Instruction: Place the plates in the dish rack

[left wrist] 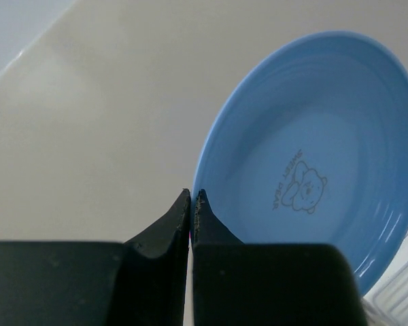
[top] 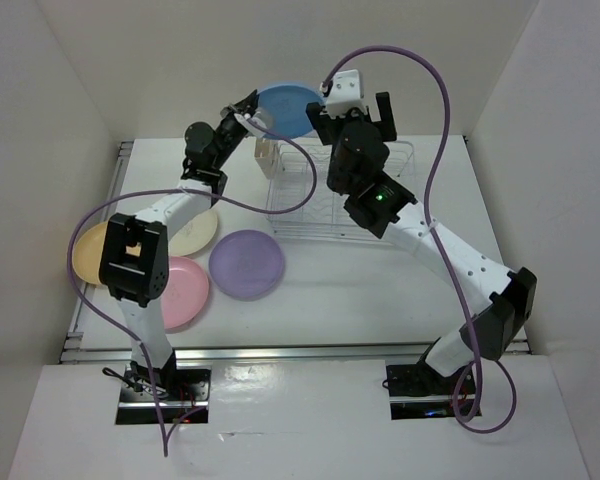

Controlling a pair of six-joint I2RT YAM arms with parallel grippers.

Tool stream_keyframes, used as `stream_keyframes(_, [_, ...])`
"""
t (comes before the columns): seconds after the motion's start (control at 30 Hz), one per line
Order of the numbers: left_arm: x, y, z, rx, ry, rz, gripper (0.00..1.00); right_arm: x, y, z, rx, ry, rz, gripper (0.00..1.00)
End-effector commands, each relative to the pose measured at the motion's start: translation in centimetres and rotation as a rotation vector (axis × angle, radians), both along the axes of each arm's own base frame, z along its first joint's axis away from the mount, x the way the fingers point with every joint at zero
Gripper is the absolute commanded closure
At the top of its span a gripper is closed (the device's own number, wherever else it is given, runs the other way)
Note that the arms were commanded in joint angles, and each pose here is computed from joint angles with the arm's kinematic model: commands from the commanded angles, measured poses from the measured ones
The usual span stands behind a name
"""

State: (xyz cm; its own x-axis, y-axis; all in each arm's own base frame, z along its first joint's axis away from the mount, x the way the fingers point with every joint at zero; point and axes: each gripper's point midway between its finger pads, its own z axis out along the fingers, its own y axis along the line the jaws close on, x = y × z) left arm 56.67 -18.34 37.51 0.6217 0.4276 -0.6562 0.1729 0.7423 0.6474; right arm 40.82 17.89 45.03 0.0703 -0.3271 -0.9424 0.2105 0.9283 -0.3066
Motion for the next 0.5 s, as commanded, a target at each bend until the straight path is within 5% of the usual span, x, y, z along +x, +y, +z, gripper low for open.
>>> stream_keyframes(0.0, [-1.0,-2.7,2.1,0.16,-0.131,-0.14,1.0,-1.9,-2.4,2.6,0.053,-0.037,-0.047,0.0])
stream_keyframes(0.13, [-1.2,-5.7,-1.1,0.345,-0.118,-0.296,1.0,-3.1,-3.7,3.1,0.076,-0.037,-0.065,0.0])
stream_keyframes(0.47, [1.6,-9.1,-2.4,0.282,-0.173,-0.294,1.0,-3.7,-4.4,3.2,0.072,0.004,-0.11,0.0])
